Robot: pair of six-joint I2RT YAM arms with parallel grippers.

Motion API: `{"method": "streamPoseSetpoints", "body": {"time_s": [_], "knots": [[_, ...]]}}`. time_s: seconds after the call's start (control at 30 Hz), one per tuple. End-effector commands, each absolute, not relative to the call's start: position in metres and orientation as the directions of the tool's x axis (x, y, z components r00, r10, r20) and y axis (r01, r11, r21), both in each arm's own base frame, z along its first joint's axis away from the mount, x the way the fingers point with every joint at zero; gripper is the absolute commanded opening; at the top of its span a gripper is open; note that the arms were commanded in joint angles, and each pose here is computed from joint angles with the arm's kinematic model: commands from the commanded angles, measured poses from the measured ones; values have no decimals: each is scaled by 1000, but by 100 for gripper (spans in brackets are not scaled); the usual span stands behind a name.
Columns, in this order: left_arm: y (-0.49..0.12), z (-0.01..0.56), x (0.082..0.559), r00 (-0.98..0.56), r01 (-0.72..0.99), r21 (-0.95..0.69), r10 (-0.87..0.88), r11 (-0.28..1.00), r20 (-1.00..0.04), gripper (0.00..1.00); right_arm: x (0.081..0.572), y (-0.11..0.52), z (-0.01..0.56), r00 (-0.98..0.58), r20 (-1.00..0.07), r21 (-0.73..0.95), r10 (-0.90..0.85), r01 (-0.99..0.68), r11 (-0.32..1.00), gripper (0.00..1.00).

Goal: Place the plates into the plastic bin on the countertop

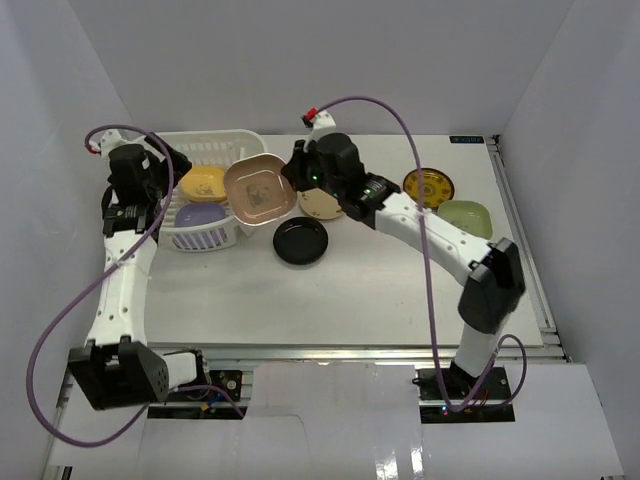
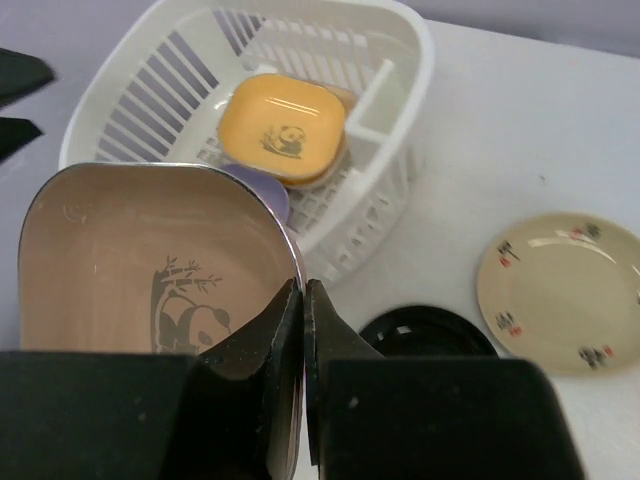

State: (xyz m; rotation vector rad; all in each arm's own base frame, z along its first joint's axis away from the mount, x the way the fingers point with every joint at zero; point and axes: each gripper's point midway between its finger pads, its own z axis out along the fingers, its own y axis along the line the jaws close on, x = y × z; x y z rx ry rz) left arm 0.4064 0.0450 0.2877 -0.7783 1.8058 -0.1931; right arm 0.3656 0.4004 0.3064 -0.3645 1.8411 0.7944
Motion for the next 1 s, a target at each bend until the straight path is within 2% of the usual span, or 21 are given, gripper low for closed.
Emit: {"method": "streamPoseSetpoints", "body": {"time_s": [0.0, 0.03, 0.07, 0.1, 0.23, 0.37, 0.4, 0.43, 0.47, 0.5, 0.53, 0.57, 0.63, 0.67, 0.73, 0.77, 0.8, 0.83, 0.87, 0.9, 0.97], "knots": [[23, 387, 373, -4, -193, -588, -600, 785, -800, 98, 394, 448, 327, -334, -935, 312, 117, -620, 720, 8], [16, 413, 355, 44, -126, -602, -602, 789, -798, 98, 399, 461, 329, -328, -938, 306, 114, -627, 716, 8], [12, 419, 346, 54, -95, -609, -607, 787, -793, 98, 402, 475, 363, -281, -947, 308, 157, -645, 699, 8], [2, 427, 337, 47, -40, -613, -612, 789, -790, 98, 417, 497, 327, -310, -943, 298, 118, -640, 708, 8], [-30, 432, 311, -34, 90, -592, -592, 801, -806, 98, 442, 539, 323, -280, -935, 353, 219, -655, 668, 8], [-46, 420, 308, -100, 137, -578, -569, 805, -816, 98, 440, 565, 271, -336, -911, 409, 240, -655, 636, 9], [-48, 416, 309, -112, 139, -579, -568, 803, -815, 98, 438, 570, 274, -334, -911, 408, 240, -663, 627, 15], [-54, 415, 308, -136, 165, -578, -562, 799, -816, 98, 432, 575, 275, -337, -914, 402, 225, -680, 613, 40], [-56, 412, 311, -156, 172, -582, -561, 795, -813, 98, 430, 574, 285, -331, -915, 401, 231, -684, 609, 54], [-64, 413, 310, -184, 203, -591, -563, 781, -806, 98, 430, 570, 291, -313, -921, 388, 231, -689, 612, 73], [-64, 411, 311, -191, 198, -600, -570, 775, -799, 98, 429, 565, 303, -300, -921, 389, 248, -688, 612, 77], [-70, 410, 311, -217, 221, -608, -570, 762, -793, 98, 424, 549, 344, -252, -924, 378, 287, -702, 603, 79], [-80, 412, 308, -250, 258, -631, -580, 732, -775, 98, 429, 524, 355, -240, -924, 378, 298, -688, 619, 79], [-85, 412, 309, -265, 272, -638, -582, 720, -769, 98, 422, 501, 394, -211, -917, 385, 339, -693, 610, 79], [-109, 406, 310, -332, 314, -658, -570, 684, -752, 97, 422, 448, 404, -193, -923, 375, 332, -644, 666, 76], [-121, 397, 316, -366, 313, -665, -559, 679, -744, 96, 432, 418, 397, -181, -928, 367, 326, -595, 715, 74], [-155, 390, 309, -426, 361, -662, -516, 657, -743, 96, 440, 382, 335, -230, -937, 345, 264, -473, 811, 66], [-166, 382, 315, -422, 344, -643, -499, 684, -757, 96, 429, 341, 355, -202, -925, 378, 321, -417, 827, 60], [-205, 362, 312, -499, 372, -639, -436, 673, -749, 96, 446, 286, 334, -202, -915, 398, 350, -292, 870, 53], [-222, 352, 311, -522, 375, -634, -411, 676, -747, 96, 430, 237, 290, -255, -899, 408, 355, -196, 892, 52], [-246, 334, 319, -536, 365, -617, -385, 697, -752, 95, 430, 137, 249, -231, -871, 436, 434, 48, 899, 52]]}}
